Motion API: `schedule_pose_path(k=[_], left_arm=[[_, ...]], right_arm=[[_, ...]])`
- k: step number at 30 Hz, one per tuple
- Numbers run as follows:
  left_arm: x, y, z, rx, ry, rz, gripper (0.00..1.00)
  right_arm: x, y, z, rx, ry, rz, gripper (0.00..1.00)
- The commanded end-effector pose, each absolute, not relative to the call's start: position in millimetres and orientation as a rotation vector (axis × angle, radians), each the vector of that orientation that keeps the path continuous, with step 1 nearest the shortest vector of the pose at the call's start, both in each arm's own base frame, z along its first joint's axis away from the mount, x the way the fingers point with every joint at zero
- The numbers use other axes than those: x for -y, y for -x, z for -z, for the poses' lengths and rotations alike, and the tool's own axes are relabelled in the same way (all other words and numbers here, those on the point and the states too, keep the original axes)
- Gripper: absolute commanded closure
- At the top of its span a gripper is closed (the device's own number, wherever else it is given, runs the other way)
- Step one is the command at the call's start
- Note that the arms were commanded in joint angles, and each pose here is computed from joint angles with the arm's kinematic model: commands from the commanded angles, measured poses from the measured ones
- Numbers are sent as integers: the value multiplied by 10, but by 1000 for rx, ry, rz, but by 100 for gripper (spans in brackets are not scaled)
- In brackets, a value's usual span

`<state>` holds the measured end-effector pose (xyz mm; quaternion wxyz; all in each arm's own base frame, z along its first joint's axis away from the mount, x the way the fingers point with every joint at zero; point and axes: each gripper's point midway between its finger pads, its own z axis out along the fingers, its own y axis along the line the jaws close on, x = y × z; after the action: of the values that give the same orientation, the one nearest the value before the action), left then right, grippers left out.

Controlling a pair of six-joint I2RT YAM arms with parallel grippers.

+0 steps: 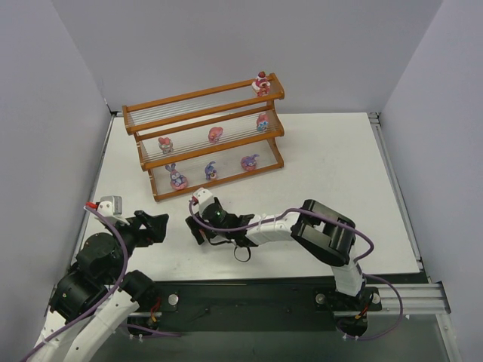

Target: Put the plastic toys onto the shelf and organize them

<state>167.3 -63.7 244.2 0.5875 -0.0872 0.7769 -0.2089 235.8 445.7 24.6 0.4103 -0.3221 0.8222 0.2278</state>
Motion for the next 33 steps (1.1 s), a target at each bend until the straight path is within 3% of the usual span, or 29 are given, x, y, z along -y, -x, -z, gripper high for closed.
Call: schedule_pose_path(k=[1, 9, 12, 16, 19, 22, 33], left_arm=[[650, -1681, -2527, -1774, 201, 507, 11], [644, -1678, -2532, -1772, 202, 507, 11], [644, -1678, -2522, -1775, 200, 504, 11], [643, -1676, -2535, -1770, 202, 507, 11], [643, -1676, -2525, -1773, 202, 506, 11], [642, -1674, -2537, -1769, 202, 508, 11], [633, -1665, -2552, -1760, 206, 513, 11]], right_arm=[[-4484, -2357, -210, -2054, 794, -539, 29], [-4427, -2298, -132, -2072, 718, -537, 30], [-4395, -2291, -115, -2078, 688, -535, 36], [-4363, -2296, -174, -2073, 644, -525, 71], [-4334, -2323, -323, -2047, 627, -498, 88], [-4335, -2374, -596, -2008, 619, -483, 97], [-4191, -2585, -2075, -1841, 548, -420, 100]])
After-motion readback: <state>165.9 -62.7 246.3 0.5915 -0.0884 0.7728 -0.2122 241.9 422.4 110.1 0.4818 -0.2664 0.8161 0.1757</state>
